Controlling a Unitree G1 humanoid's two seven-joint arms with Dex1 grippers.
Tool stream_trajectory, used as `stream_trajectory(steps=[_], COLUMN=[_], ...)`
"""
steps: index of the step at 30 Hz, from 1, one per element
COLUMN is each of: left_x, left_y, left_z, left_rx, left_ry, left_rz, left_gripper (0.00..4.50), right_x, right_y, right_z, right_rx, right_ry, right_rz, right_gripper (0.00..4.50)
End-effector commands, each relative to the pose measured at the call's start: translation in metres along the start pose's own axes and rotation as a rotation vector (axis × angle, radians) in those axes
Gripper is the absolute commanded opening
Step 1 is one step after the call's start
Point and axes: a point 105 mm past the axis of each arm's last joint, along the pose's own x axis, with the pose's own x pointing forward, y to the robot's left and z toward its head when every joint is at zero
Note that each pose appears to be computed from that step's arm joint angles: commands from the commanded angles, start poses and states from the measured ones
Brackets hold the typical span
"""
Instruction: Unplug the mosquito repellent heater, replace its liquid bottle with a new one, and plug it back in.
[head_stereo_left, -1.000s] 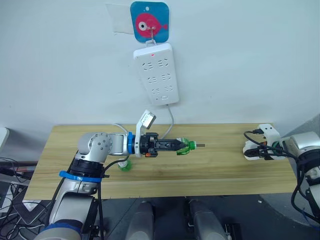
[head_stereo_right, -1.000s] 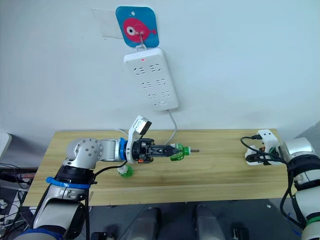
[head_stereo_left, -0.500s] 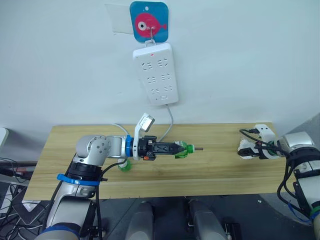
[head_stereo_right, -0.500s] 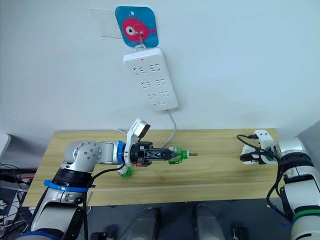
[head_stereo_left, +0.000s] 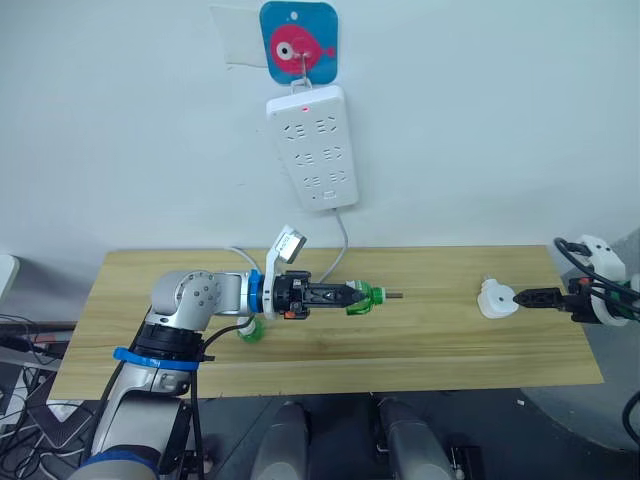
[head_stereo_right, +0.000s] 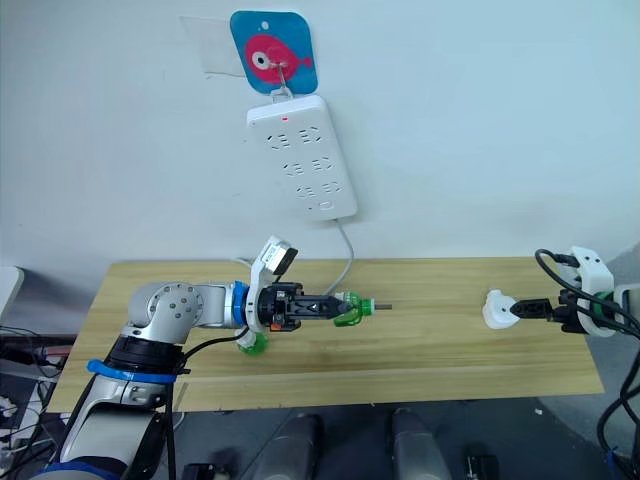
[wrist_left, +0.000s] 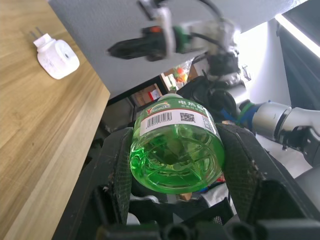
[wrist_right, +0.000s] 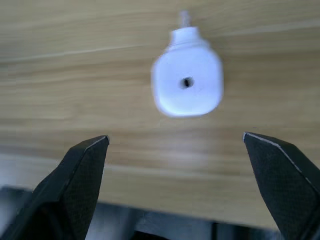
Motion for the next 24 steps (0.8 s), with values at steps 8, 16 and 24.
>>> stream_trajectory(steps=[8,16,24], left_x=[0.018,0.023,0.027], left_y=[-0.015,-0.014,-0.019], left_z=[0.031,0.036,0.042], left_rx=[-0.001,-0.010,-0.020], left_ry=[-0.162,-0.172,-0.196], left_rz=[-0.057,-0.037,-0.070], left_gripper=[2.27,2.27,2.27], right_x=[-0.029,-0.020,-0.009], right_y=[0.173,0.210,0.214], right_z=[-0.012,-0.012,-0.016], right_rx=[0.477,0.583,0.605], right_ry=[-0.692,-0.643,-0.634], right_rz=[0.533,0.573,0.566], right_gripper=[4.47,4.47,4.47])
